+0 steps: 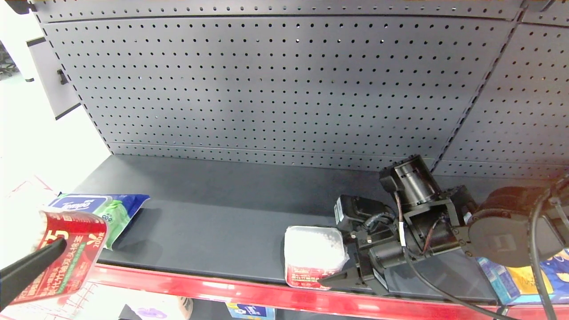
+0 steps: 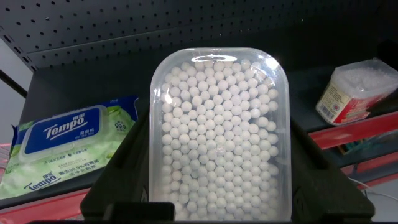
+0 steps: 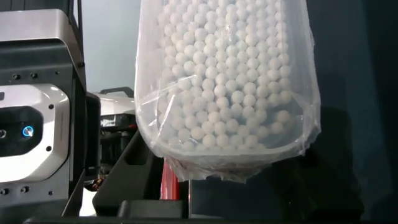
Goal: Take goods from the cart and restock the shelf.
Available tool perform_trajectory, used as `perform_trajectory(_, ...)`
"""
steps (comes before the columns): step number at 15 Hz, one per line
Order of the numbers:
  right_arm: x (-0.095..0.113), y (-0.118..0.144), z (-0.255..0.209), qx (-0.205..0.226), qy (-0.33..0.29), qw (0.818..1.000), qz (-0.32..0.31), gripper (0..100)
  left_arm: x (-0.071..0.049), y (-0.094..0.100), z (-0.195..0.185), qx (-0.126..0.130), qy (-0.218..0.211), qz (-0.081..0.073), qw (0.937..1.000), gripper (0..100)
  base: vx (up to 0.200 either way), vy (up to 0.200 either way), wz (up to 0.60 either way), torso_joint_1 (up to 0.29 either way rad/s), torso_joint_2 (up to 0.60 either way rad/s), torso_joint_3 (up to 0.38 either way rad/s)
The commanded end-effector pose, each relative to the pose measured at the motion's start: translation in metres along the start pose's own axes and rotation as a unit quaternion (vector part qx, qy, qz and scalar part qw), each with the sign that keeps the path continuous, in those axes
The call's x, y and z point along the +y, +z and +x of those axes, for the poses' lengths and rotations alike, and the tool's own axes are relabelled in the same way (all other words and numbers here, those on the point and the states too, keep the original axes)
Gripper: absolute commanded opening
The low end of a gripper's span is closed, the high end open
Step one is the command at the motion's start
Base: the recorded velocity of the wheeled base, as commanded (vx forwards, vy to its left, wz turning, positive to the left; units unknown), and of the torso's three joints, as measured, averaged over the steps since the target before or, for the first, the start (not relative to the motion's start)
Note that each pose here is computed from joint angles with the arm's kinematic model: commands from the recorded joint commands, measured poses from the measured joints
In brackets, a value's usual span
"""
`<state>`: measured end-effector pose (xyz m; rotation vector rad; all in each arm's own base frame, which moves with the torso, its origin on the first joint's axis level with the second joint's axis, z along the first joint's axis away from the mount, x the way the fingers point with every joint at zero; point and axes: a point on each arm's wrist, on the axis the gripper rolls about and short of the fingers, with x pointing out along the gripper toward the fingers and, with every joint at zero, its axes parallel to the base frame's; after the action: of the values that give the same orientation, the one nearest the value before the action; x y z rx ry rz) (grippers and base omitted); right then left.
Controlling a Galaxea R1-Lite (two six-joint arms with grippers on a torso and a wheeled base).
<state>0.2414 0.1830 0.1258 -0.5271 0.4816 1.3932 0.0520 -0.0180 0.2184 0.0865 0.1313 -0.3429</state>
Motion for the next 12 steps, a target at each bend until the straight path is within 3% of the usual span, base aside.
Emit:
perform_trajectory(1,0.001,0.0,-0.001,0.0,0.0,1.0,0.004,100,0.0,0.0,0.0,0.001,0.0,0.0,1.0,0,0.0,0.0,0.0,0.0,0.0,0.0)
perform_trajectory(6,0.005,0.001,-0.01,-0.005,-0.008,1.0,0.002,100,0.0,-0.001,0.002,0.005,-0.001,0.0,1.0,0,0.0,0.0,0.0,0.0,0.0,0.0)
perform_trajectory(12,0.025,-0.009,-0.037,0.004,-0.036,0.999,0.02,100,0.0,-0.001,0.002,0.004,0.0,0.0,1.0,0,0.0,0.0,0.0,0.0,0.0,0.0)
